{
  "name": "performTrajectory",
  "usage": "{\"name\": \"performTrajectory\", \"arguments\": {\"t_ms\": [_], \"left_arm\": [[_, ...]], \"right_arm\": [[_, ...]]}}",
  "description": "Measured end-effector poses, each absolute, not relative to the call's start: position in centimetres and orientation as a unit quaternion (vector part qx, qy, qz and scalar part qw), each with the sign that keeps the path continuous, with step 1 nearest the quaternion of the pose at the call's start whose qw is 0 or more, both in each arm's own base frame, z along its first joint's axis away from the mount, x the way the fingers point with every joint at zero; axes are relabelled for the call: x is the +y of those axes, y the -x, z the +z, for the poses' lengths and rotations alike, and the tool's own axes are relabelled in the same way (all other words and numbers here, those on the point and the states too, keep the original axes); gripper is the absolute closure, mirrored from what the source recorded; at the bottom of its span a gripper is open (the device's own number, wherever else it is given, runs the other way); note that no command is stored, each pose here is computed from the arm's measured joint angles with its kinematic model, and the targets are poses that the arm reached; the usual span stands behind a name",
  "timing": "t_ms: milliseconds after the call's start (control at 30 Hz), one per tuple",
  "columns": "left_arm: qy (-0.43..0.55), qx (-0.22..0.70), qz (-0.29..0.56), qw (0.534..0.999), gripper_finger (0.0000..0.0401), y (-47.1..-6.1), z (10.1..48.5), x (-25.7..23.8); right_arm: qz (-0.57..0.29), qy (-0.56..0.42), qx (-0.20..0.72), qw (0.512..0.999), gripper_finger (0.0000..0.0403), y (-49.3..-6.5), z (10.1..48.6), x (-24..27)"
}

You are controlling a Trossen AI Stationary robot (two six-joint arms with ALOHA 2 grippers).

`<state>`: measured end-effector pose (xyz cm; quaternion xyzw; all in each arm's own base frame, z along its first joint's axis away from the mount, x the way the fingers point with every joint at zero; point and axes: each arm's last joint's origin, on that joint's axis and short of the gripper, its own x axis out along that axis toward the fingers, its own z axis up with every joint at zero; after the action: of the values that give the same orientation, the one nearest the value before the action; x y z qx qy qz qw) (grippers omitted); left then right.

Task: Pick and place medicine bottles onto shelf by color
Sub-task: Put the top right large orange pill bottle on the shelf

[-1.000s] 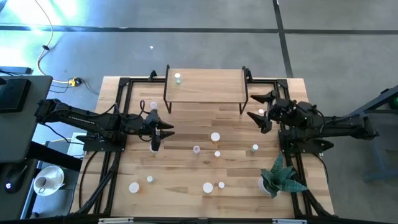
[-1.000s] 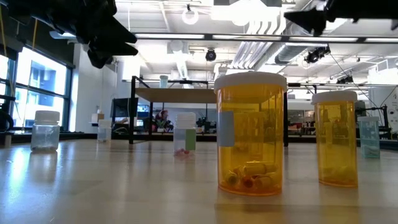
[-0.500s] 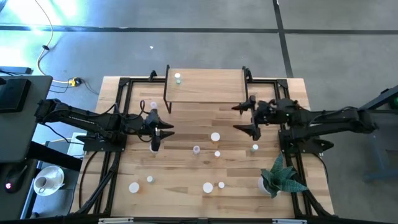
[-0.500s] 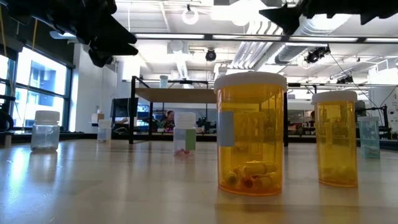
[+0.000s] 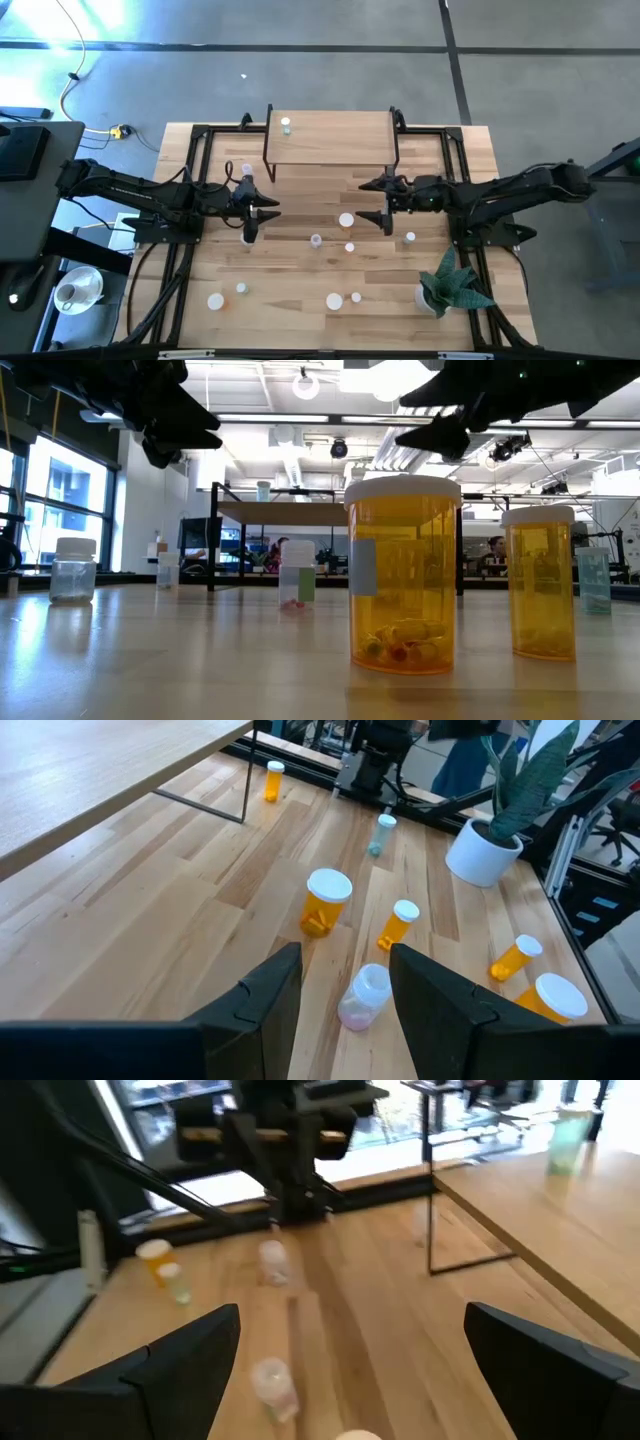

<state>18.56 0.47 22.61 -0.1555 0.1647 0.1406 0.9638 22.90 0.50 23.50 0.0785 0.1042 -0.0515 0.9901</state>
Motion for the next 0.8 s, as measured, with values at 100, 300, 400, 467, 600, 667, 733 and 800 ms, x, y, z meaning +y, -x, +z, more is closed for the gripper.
{"name": "performTrajectory", "arguments": {"t_ms": [100,300,400,467,600,667,733,800], "left_arm": [[0.155,0.165,0.141,0.964,0.0256,-18.6,22.6,0.5],[0.154,0.164,0.144,0.964,0.0256,-18.6,22.6,0.5],[0.153,0.163,0.148,0.963,0.0256,-18.6,22.6,0.5],[0.153,0.163,0.148,0.963,0.0256,-18.6,22.6,0.5],[0.153,0.163,0.148,0.963,0.0256,-18.6,22.6,0.5],[0.153,0.163,0.148,0.963,0.0256,-18.6,22.6,0.5],[0.153,0.163,0.148,0.963,0.0256,-18.6,22.6,0.5],[0.153,0.163,0.148,0.963,0.0256,-18.6,22.6,0.5]], "right_arm": [[-0.066,-0.082,0.125,0.987,0.0025,-23.5,22.5,0.9],[-0.114,-0.094,0.172,0.974,0.0025,-24.7,20.0,1.4],[-0.118,-0.08,0.195,0.97,0.0025,-25.3,18.7,1.7],[-0.11,-0.055,0.208,0.97,0.0025,-25.6,17.9,1.9],[-0.101,-0.024,0.221,0.97,0.0025,-26.2,16.8,2.2],[-0.096,-0.014,0.22,0.971,0.0025,-26.5,16.5,2.2],[-0.093,-0.001,0.222,0.97,0.0025,-26.6,16.2,2.2],[-0.091,0.003,0.229,0.969,0.0025,-26.7,15.8,2.3]]}}
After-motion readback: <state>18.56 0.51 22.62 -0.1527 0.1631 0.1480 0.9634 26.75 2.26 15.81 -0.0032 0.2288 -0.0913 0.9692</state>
